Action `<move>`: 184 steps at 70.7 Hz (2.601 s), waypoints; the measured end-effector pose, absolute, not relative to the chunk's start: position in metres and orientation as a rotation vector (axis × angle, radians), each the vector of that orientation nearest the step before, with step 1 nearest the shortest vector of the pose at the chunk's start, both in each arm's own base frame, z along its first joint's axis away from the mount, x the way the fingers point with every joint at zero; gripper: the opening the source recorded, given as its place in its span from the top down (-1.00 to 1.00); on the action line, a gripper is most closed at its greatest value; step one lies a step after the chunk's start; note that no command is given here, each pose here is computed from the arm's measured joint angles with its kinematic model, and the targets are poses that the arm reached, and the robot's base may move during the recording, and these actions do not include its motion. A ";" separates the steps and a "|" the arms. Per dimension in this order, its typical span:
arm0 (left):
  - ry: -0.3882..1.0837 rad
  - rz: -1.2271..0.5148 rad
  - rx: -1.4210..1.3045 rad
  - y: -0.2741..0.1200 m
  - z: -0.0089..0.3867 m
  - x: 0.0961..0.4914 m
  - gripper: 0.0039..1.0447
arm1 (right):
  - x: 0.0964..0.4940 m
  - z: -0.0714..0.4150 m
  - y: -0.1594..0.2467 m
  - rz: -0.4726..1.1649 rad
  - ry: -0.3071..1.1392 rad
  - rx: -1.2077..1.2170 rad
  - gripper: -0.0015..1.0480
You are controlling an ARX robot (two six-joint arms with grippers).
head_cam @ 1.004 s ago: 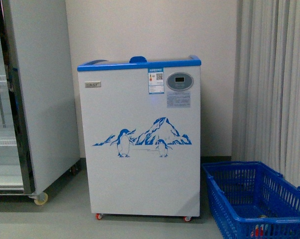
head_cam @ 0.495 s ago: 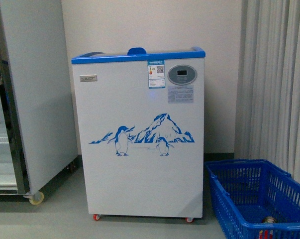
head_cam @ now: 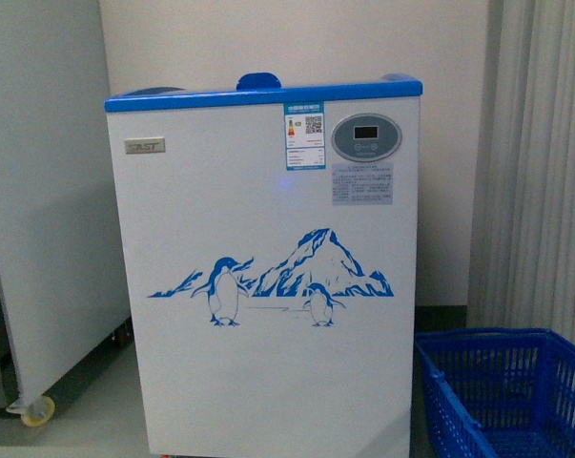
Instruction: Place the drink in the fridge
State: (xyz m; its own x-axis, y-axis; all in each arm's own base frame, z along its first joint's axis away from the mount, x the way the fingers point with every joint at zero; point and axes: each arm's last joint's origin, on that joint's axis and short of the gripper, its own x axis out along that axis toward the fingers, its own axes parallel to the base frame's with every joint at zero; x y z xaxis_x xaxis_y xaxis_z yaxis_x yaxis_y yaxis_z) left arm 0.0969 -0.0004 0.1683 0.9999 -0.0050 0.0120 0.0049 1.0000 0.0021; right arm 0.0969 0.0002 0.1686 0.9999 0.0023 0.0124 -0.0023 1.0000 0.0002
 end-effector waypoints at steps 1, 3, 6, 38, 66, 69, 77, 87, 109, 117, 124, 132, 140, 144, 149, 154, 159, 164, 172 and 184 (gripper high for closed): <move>-0.012 -0.005 0.002 0.000 0.168 0.097 -0.85 | 0.097 0.169 0.000 0.002 -0.012 0.000 -0.85; -0.012 -0.004 0.002 0.000 0.168 0.097 -0.85 | 0.097 0.169 0.000 0.002 -0.013 0.000 -0.85; -0.012 -0.005 0.002 0.000 0.168 0.097 -0.85 | 0.097 0.169 0.000 0.002 -0.012 0.000 -0.85; -0.012 -0.004 0.002 0.000 0.168 0.097 -0.85 | 0.097 0.169 0.000 0.002 -0.012 0.000 -0.85; -0.012 -0.005 0.002 0.000 0.168 0.097 -0.85 | 0.097 0.169 0.000 0.002 -0.012 0.000 -0.85; -0.012 -0.005 0.002 0.000 0.168 0.097 -0.85 | 0.097 0.169 0.000 0.002 -0.012 0.000 -0.85; -0.012 -0.005 0.002 0.000 0.168 0.097 -0.85 | 0.097 0.169 0.000 0.002 -0.012 0.000 -0.85; -0.012 -0.005 0.002 0.000 0.168 0.097 -0.85 | 0.097 0.169 0.000 0.002 -0.012 0.000 -0.85; -0.012 -0.005 0.002 0.000 0.168 0.097 -0.85 | 0.166 0.120 -0.083 -0.839 0.671 0.115 -0.85; -0.012 -0.004 0.002 0.000 0.168 0.097 -0.85 | 0.193 0.078 -0.117 -0.919 0.750 0.222 -0.85; -0.012 -0.005 0.002 0.000 0.168 0.097 -0.85 | 0.201 0.035 -0.134 -0.979 0.856 0.294 -0.85; -0.012 -0.005 0.002 0.000 0.168 0.097 -0.85 | 0.207 -0.011 -0.138 -0.969 0.985 0.369 -0.85; -0.012 -0.005 0.002 0.000 0.168 0.097 -0.85 | 0.217 -0.040 -0.137 -0.953 1.033 0.400 -0.85; -0.012 -0.005 0.002 0.000 0.168 0.097 -0.85 | 0.223 -0.054 -0.139 -0.956 1.045 0.410 -0.85; -0.012 -0.005 0.002 0.000 0.168 0.097 -0.85 | 0.229 -0.067 -0.143 -0.962 1.055 0.417 -0.85; -0.012 -0.005 0.002 0.000 0.168 0.097 -0.85 | 0.233 -0.080 -0.147 -0.972 1.066 0.420 -0.85; -0.012 -0.005 0.002 0.000 0.168 0.097 -0.85 | 0.236 -0.092 -0.151 -0.979 1.079 0.424 -0.85; -0.012 -0.005 0.002 0.000 0.168 0.097 -0.85 | 0.239 -0.105 -0.148 -0.952 1.049 0.436 -0.85; -0.012 -0.005 0.002 0.000 0.168 0.097 -0.85 | 0.240 -0.116 -0.143 -0.962 0.988 0.431 -0.85; -0.012 -0.005 0.002 0.000 0.168 0.097 -0.85 | 0.240 -0.120 -0.141 -0.961 0.978 0.437 -0.85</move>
